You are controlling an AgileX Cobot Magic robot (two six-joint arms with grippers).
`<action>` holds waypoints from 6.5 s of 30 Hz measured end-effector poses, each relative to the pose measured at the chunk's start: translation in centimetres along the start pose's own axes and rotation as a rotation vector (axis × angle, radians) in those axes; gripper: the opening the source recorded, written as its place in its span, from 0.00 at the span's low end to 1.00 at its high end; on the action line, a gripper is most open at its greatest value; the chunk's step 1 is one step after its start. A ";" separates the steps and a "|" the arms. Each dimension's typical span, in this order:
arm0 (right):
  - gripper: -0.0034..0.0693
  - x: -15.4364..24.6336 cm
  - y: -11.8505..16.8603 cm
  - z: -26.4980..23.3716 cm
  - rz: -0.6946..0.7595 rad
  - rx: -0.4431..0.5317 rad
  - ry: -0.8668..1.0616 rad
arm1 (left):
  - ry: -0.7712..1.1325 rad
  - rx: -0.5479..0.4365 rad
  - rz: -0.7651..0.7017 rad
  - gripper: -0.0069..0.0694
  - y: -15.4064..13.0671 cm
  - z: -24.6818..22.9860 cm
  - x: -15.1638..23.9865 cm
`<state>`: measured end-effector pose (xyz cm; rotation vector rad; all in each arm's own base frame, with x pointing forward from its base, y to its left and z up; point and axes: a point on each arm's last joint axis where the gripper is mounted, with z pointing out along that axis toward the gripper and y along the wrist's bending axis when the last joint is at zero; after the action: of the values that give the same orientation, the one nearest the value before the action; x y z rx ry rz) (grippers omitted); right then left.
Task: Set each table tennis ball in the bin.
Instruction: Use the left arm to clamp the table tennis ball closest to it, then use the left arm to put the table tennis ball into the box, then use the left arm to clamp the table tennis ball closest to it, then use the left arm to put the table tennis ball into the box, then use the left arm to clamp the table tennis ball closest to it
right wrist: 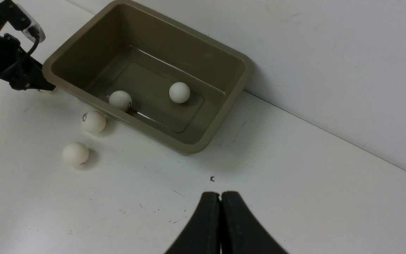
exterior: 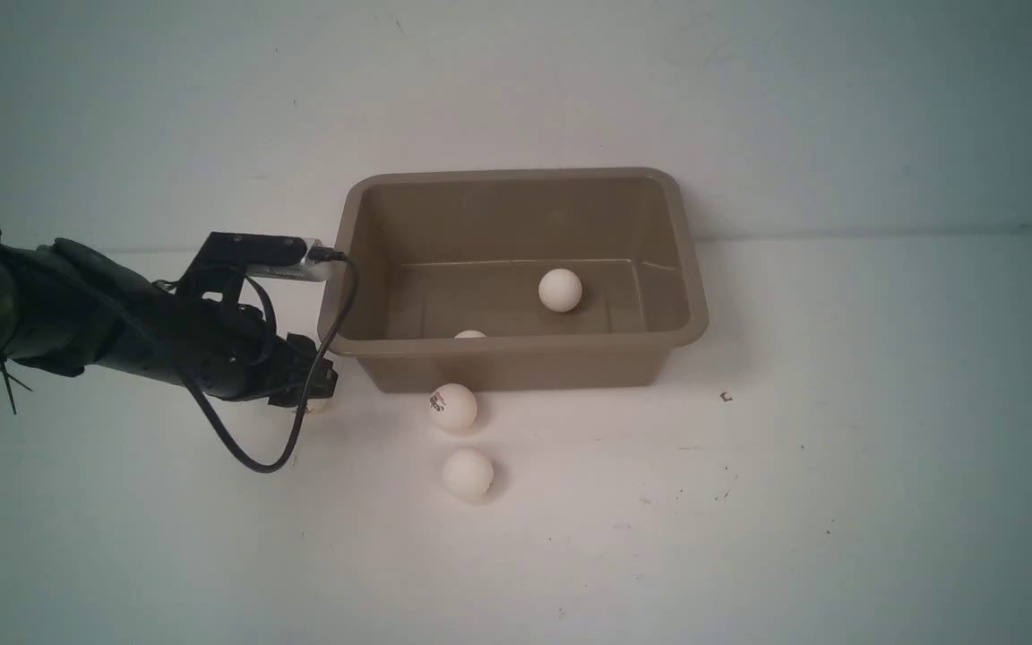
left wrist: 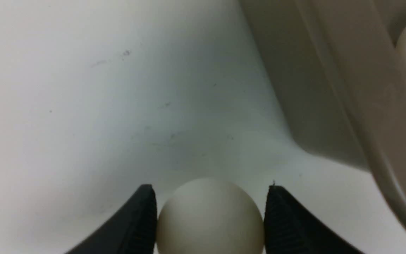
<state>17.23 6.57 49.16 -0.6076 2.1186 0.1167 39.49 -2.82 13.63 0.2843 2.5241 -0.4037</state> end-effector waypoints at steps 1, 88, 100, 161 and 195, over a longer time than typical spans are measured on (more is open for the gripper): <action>0.03 0.0 0.0 0.0 0.000 0.000 0.000 | 0.006 0.002 0.004 0.55 0.0 0.0 0.0; 0.02 -0.3 1.1 -0.1 -0.028 -0.126 -0.031 | 0.292 -0.047 0.230 0.66 -19.6 -6.5 -1.2; 0.02 -0.3 1.2 -0.1 -0.045 -0.131 -0.034 | 0.289 -0.053 0.222 0.66 -19.2 -2.8 -0.7; 0.02 -0.3 1.2 -0.1 -0.048 -0.135 -0.035 | -0.023 -0.204 0.316 0.55 -17.9 -5.0 -11.7; 0.02 -0.3 1.2 -0.1 -0.047 -0.136 -0.035 | -0.154 -0.228 0.298 0.38 -18.8 -15.5 -11.3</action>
<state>16.72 7.73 49.28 -0.7298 2.0723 0.2446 35.67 -16.33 36.51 0.5101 2.3032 -0.0196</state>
